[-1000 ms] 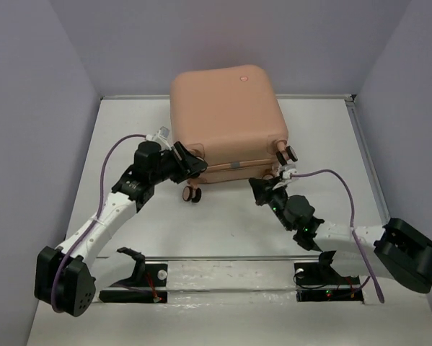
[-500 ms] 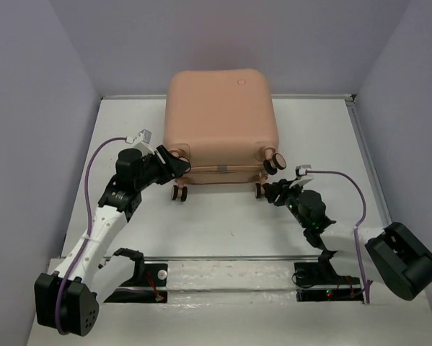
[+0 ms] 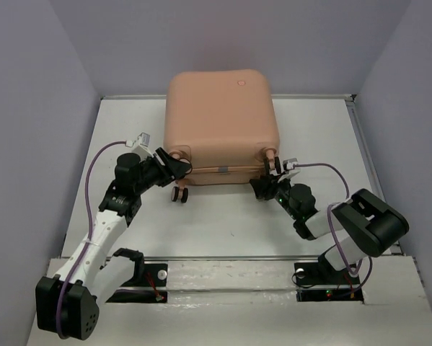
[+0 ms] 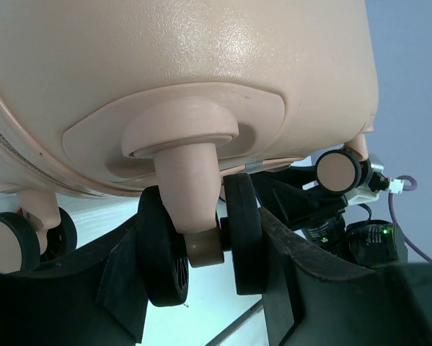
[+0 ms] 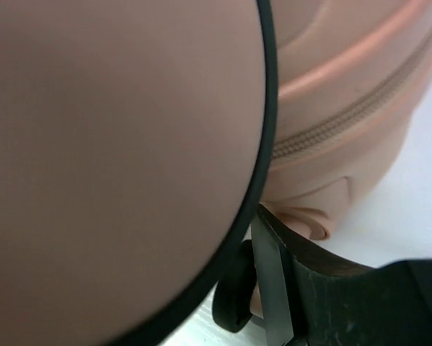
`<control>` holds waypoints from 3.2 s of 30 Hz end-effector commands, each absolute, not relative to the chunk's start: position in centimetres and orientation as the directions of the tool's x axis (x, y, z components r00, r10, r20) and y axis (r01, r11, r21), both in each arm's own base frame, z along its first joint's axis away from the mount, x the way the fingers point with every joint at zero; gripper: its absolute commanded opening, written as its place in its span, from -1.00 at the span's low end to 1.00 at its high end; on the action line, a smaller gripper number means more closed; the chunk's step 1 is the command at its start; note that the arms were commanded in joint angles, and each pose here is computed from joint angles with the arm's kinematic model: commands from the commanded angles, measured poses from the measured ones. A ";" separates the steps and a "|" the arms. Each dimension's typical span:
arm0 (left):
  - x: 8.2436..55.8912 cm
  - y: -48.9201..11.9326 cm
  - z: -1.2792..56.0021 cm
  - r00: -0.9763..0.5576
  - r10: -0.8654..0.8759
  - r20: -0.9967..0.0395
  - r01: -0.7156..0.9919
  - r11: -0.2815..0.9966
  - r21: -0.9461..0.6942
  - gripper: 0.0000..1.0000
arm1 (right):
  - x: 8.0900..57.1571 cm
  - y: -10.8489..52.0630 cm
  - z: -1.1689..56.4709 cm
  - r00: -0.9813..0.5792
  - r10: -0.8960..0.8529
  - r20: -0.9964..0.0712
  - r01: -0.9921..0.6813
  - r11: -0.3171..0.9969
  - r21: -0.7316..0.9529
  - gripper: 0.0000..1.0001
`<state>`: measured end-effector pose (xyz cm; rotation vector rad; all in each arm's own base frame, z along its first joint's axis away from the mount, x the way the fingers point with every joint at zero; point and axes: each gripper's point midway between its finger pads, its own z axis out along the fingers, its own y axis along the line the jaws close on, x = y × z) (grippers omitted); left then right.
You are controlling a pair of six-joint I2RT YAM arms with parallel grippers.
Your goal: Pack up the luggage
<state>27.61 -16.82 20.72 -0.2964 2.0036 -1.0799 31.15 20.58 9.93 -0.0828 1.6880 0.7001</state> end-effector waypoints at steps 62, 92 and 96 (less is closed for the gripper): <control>21.1 -29.8 44.3 -0.713 -0.493 -0.498 0.614 -0.097 -0.783 -0.89 | 17.5 48.6 28.7 -0.224 0.624 -0.749 -0.890 0.183 0.418 -0.86; 22.1 -24.7 29.6 -0.642 -0.617 -0.455 0.453 0.174 -0.874 0.95 | 19.0 35.1 19.3 -0.314 0.287 -0.905 -0.614 0.666 0.424 0.85; 22.1 -24.6 28.8 -0.653 -0.602 -0.459 0.450 0.178 -0.875 0.98 | 20.0 37.1 22.2 -0.247 0.275 -0.929 -0.652 0.662 0.369 0.86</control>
